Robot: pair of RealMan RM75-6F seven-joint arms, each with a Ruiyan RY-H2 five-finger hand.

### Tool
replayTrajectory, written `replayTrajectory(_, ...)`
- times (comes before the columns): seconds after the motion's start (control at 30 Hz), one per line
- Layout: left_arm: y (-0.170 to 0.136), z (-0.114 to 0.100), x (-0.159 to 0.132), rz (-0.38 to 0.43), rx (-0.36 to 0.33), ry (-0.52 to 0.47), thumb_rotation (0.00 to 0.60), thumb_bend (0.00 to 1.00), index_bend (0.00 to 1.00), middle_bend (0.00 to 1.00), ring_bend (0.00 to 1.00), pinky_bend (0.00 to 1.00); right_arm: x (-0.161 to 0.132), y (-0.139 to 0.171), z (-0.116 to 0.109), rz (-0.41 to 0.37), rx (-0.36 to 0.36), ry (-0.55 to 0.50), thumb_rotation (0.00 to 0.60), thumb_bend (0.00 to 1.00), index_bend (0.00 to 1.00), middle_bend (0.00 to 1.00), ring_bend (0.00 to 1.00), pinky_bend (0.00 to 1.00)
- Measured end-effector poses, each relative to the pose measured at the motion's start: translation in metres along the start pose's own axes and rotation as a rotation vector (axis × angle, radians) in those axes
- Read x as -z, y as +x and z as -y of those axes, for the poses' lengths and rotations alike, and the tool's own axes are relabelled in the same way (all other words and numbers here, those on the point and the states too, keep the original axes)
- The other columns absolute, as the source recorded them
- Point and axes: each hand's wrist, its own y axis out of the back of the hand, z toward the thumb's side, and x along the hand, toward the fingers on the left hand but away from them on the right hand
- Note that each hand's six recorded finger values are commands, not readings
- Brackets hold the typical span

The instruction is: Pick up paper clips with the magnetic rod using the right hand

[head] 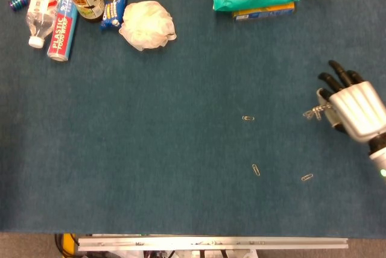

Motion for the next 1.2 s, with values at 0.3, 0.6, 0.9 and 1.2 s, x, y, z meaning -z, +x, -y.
replayTrajectory(0.3, 0.001, 0.001, -0.001, 0.000, 0.002, 0.002, 0.600, 0.26, 0.37, 0.33, 0.29, 0.54, 0.028, 0.002, 0.011, 0.077, -0.016, -0.001, 0.600, 0.39, 0.52, 0.26, 0.07, 0.27)
replayTrajectory(0.6, 0.001, 0.001, 0.000, 0.000, 0.002, -0.001, 0.600, 0.26, 0.37, 0.33, 0.29, 0.54, 0.041, -0.002, 0.027, 0.128, -0.070, 0.000, 0.600, 0.37, 0.46, 0.26, 0.07, 0.27)
replayTrajectory(0.9, 0.001, 0.000, 0.000, 0.001, 0.001, -0.001, 0.600, 0.26, 0.37, 0.33, 0.29, 0.54, 0.050, 0.003, 0.031, 0.165, -0.096, 0.010, 0.600, 0.28, 0.16, 0.26, 0.07, 0.27)
replayTrajectory(1.2, 0.003, 0.001, -0.003, 0.011, 0.002, -0.002, 0.600, 0.26, 0.37, 0.33, 0.29, 0.54, 0.062, 0.023, 0.011, 0.182, -0.002, -0.021, 0.600, 0.26, 0.15, 0.26, 0.07, 0.27)
